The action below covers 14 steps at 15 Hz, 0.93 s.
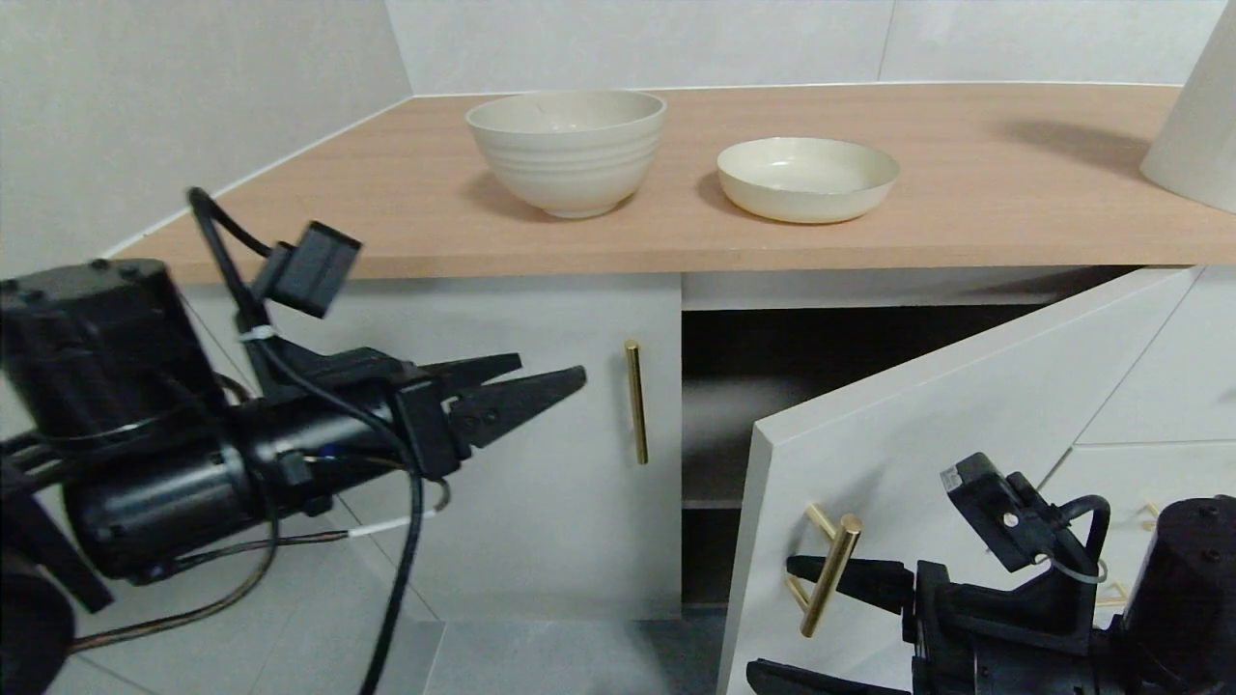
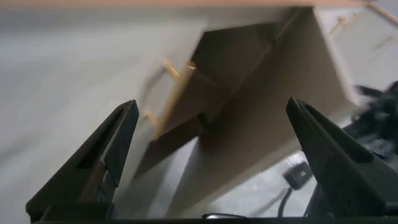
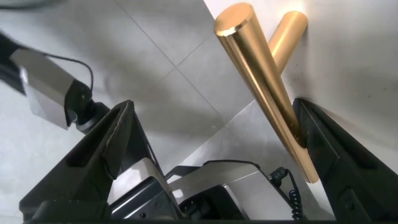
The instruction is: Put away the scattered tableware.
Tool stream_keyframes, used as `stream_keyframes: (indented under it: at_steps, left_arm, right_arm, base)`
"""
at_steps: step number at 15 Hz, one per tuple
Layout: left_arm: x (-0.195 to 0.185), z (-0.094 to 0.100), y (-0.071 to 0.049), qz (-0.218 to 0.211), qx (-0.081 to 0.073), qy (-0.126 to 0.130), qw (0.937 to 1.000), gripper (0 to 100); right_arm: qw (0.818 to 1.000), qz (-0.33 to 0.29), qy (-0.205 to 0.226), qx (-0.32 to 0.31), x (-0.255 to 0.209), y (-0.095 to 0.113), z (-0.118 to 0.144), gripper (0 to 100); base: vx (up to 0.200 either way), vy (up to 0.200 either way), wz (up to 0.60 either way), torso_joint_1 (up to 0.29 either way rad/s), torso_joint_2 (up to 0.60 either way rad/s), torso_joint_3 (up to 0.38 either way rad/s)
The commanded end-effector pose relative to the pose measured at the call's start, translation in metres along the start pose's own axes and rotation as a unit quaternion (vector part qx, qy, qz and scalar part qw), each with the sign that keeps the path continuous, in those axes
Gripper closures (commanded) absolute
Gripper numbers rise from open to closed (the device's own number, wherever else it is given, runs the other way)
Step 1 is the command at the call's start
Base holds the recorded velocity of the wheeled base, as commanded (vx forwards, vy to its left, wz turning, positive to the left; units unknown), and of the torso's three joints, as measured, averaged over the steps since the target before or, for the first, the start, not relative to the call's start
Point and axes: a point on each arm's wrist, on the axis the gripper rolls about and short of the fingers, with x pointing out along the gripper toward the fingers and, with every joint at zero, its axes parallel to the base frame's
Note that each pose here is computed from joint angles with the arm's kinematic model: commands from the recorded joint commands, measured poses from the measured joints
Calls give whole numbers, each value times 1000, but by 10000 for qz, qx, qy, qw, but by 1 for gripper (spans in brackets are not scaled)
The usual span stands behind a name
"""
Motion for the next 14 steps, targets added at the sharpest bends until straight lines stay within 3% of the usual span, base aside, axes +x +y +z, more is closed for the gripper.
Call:
stream_keyframes:
  at_steps: [1, 4, 6, 7, 9, 14]
  left_arm:
    - [49, -44, 1, -25, -195, 596, 9980, 0]
    - [75, -76, -17, 57, -132, 779, 9969, 0]
    - [90, -92, -21, 234, -54, 610, 9978, 0]
    - [95, -95, -20, 309, -9, 458, 9985, 100]
    - [101, -95, -19, 291, 26, 240, 9993, 100]
    - [95, -86, -27, 140, 61, 108, 9998, 100]
  right_arm:
    - [10000, 14, 15, 12, -1, 0, 0, 0]
    - [10000, 14, 15, 12, -2, 1, 0, 0]
    - [10000, 18, 25, 14, -1, 1, -1, 0]
    - [10000, 18, 25, 14, -1, 1, -1, 0]
    - [10000, 9, 29, 18, -1, 0, -1, 0]
    - [10000, 0, -13, 5, -1, 1, 1, 0]
  base:
    - [0, 0, 0, 0, 0, 0]
    - [0, 0, 0, 0, 0, 0]
    - [0, 0, 0, 0, 0, 0]
    - [0, 0, 0, 0, 0, 0]
    - [0, 0, 0, 0, 0, 0]
    - [0, 0, 0, 0, 0, 0]
